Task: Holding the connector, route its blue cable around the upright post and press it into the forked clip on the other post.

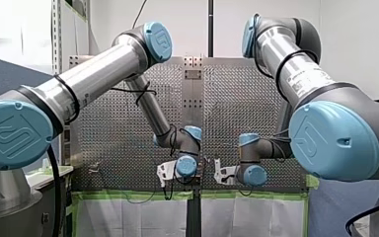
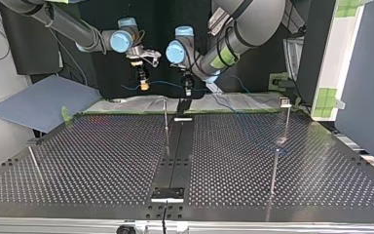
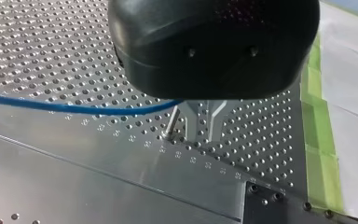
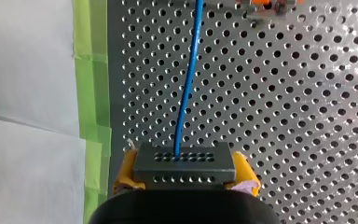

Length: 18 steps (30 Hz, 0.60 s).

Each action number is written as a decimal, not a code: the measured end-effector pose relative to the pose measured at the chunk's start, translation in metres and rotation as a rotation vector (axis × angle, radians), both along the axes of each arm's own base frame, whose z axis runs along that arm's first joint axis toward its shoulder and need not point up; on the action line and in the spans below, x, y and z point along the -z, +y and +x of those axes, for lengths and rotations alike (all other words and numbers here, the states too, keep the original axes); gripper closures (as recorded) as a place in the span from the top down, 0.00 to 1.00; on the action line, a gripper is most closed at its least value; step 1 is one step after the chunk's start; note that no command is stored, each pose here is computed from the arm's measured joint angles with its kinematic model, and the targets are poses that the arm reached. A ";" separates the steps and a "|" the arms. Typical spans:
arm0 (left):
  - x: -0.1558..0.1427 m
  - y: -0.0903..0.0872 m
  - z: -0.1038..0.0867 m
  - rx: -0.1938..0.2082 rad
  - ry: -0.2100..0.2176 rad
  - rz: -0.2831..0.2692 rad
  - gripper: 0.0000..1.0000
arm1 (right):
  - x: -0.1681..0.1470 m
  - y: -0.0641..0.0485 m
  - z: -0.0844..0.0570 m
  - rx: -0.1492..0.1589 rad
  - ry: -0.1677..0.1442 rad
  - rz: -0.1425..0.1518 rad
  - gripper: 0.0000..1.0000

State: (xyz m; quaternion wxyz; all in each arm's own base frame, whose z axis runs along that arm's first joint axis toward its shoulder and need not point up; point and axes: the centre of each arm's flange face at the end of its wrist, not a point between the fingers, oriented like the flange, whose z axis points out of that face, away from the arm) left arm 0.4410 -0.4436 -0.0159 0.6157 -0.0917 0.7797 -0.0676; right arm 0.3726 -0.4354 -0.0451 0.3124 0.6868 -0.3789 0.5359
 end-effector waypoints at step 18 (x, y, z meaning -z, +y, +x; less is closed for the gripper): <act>0.034 -0.004 0.012 0.025 -0.029 -0.087 0.14 | -0.013 -0.039 -0.004 0.014 -0.015 -0.026 0.00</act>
